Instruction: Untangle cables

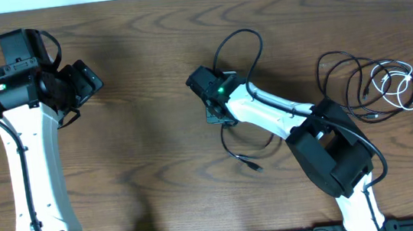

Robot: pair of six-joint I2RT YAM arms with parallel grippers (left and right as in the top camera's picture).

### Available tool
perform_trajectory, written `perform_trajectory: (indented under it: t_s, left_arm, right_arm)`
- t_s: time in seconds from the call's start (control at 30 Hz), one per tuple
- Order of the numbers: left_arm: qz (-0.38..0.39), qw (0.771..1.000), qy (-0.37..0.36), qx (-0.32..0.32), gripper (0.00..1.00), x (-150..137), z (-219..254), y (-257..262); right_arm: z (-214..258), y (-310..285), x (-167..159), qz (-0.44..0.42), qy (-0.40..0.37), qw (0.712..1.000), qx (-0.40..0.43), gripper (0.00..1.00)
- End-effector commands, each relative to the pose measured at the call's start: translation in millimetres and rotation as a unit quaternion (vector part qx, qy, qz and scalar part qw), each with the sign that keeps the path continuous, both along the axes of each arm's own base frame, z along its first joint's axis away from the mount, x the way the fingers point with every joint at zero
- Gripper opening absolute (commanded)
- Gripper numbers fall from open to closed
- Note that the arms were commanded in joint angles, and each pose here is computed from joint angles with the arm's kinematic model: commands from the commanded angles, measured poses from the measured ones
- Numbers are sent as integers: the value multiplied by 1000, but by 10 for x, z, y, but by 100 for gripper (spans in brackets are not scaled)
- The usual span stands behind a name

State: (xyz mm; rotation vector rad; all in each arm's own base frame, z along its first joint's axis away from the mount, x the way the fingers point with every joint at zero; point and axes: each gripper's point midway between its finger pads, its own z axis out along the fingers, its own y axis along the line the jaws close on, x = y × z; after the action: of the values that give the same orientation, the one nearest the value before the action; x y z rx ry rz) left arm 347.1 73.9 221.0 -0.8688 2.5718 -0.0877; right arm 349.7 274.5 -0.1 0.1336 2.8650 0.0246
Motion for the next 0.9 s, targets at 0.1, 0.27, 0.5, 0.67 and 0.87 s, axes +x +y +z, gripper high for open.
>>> perform_trajectory:
  t_s: [0.1,0.27,0.5,0.67,0.87]
  left_arm:
    - [8,1000,6,3,93,-22,-29,23]
    - [8,1000,6,3,93,-22,-29,23]
    - [8,1000,6,3,93,-22,-29,23]
    - [8,1000,6,3,93,-22,-29,23]
    - [8,1000,6,3,94,-22,-29,23]
  right_arm:
    - [-280,291,-355,106,50,993,4,1]
    - [-272,610,-585,265,46,963,4,2]
    - [-285,732,-860,386,52,920,-27,31]
    - [-286,745,-883,388,52,920,-27,47]
    - [-293,715,-905,353,62,933,-24,32]
